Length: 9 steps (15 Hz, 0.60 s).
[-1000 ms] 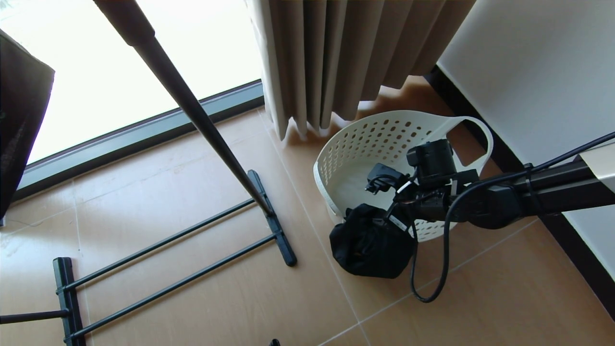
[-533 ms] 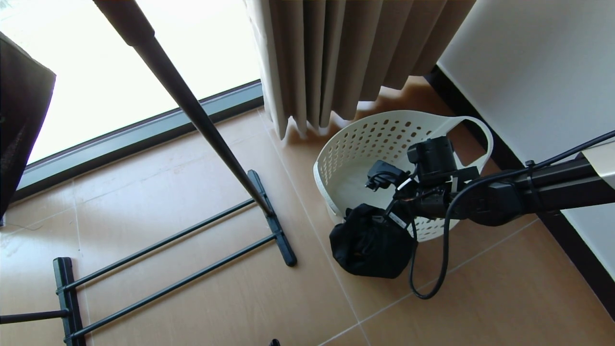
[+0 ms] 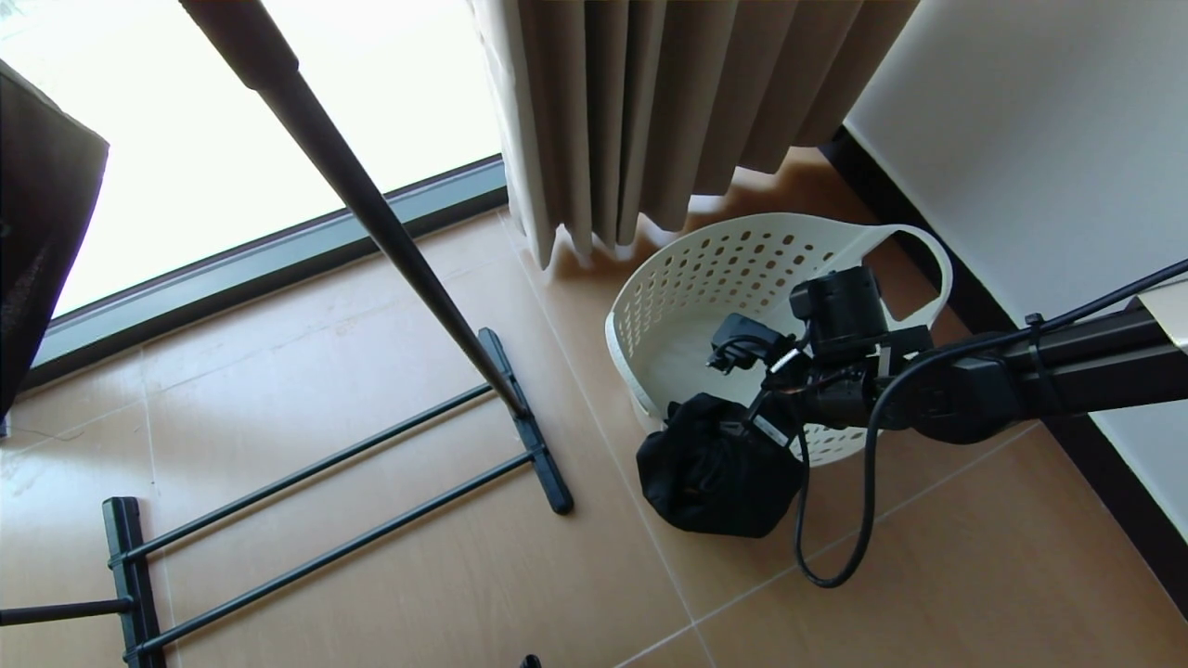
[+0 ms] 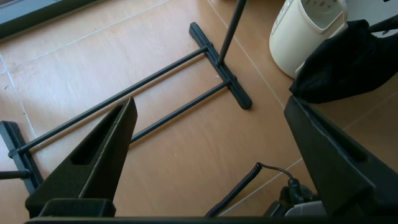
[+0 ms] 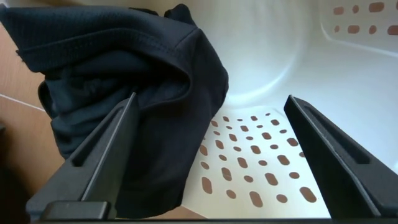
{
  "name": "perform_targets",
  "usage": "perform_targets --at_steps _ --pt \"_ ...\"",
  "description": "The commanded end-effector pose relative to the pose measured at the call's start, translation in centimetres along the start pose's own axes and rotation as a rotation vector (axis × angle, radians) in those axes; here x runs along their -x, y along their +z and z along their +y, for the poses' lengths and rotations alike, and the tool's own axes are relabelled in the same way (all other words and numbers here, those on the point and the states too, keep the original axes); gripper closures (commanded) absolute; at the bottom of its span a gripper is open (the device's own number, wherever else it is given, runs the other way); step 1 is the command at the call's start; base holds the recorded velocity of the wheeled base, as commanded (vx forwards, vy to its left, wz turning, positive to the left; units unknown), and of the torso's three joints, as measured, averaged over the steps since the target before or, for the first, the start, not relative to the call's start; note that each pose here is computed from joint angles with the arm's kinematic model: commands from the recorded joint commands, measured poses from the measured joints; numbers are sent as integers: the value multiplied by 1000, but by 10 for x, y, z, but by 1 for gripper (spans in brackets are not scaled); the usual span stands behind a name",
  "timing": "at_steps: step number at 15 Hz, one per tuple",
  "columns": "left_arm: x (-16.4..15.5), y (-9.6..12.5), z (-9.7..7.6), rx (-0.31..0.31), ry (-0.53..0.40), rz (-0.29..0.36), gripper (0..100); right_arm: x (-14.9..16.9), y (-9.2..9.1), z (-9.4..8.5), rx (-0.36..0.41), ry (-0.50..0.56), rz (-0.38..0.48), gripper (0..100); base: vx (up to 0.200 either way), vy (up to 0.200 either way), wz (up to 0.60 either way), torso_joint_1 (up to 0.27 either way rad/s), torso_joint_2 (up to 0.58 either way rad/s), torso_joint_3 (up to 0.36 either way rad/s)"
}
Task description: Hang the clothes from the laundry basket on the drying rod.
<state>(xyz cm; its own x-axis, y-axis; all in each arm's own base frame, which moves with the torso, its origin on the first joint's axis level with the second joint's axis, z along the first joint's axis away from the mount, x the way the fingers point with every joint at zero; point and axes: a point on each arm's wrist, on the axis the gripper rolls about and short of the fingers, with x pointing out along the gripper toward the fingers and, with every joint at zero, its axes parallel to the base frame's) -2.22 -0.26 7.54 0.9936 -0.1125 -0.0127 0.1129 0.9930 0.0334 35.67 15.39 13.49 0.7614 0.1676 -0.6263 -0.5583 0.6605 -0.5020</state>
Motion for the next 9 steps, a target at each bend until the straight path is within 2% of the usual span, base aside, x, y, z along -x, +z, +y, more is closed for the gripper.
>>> perform_targets --at_steps 1,9 --pt "0 0 0 0 1 0 0 -5 -2 3 3 8 10 0 0 0 0 0 0 0" --pt "0 0 0 0 1 0 0 -21 -3 6 -12 16 25 0 0 0 0 0 0 0"
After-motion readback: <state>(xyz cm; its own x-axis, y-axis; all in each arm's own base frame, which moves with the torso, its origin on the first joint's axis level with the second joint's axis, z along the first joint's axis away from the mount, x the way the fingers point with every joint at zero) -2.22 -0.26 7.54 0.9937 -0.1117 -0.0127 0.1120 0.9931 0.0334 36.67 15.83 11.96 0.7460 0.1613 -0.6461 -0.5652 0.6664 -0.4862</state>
